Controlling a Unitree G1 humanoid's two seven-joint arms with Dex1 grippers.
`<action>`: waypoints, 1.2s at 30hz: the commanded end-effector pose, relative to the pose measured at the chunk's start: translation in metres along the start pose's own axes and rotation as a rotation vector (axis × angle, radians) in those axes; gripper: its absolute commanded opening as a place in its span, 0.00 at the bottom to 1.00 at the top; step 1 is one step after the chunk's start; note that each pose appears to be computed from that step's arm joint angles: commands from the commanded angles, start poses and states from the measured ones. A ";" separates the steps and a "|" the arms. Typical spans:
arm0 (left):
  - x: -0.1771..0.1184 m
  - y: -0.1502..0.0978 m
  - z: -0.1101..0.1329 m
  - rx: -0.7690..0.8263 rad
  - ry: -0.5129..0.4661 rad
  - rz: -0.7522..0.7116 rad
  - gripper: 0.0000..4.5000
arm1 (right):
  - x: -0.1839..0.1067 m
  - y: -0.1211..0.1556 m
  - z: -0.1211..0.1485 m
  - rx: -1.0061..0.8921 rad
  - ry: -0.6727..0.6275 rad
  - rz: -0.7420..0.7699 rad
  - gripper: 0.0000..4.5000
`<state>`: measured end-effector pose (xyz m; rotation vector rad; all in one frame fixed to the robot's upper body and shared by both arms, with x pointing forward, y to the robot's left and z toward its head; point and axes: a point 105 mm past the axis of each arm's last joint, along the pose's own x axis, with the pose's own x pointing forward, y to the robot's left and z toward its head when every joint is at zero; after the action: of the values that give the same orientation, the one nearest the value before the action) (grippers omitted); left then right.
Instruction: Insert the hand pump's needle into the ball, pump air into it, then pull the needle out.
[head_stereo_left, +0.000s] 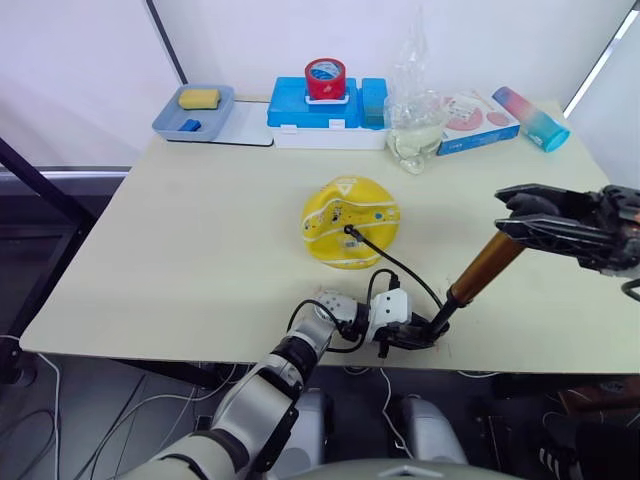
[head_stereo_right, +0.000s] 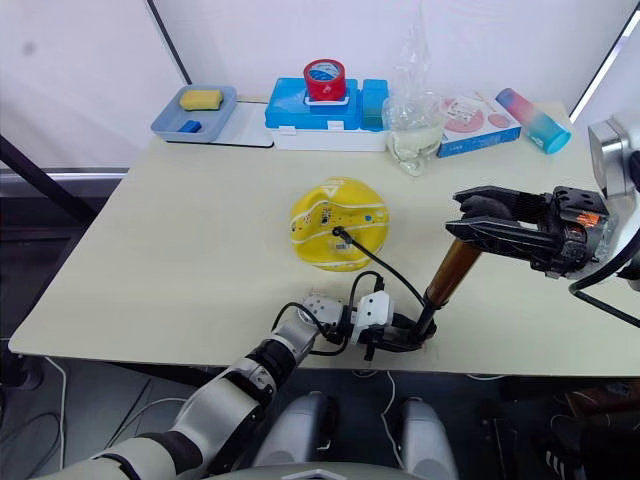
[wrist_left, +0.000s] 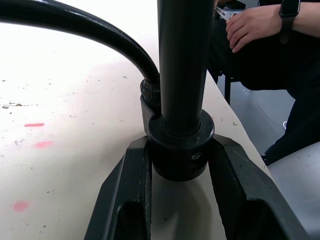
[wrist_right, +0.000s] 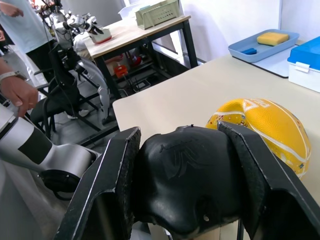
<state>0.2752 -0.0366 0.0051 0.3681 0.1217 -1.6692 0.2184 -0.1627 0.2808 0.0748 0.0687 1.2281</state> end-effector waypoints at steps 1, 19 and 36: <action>-0.004 -0.022 -0.036 -0.093 0.113 -0.043 0.26 | 0.003 0.011 0.003 -0.045 0.000 0.064 0.44; 0.010 -0.017 -0.030 -0.118 0.112 -0.039 0.26 | 0.014 -0.013 -0.112 -0.036 0.173 0.019 0.44; 0.021 -0.013 -0.023 -0.091 0.129 -0.060 0.26 | 0.006 -0.025 -0.094 -0.064 0.027 -0.038 0.44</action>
<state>0.2756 -0.0519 -0.0039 0.3999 0.1978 -1.6814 0.2368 -0.1627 0.1590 0.0227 0.1313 1.1843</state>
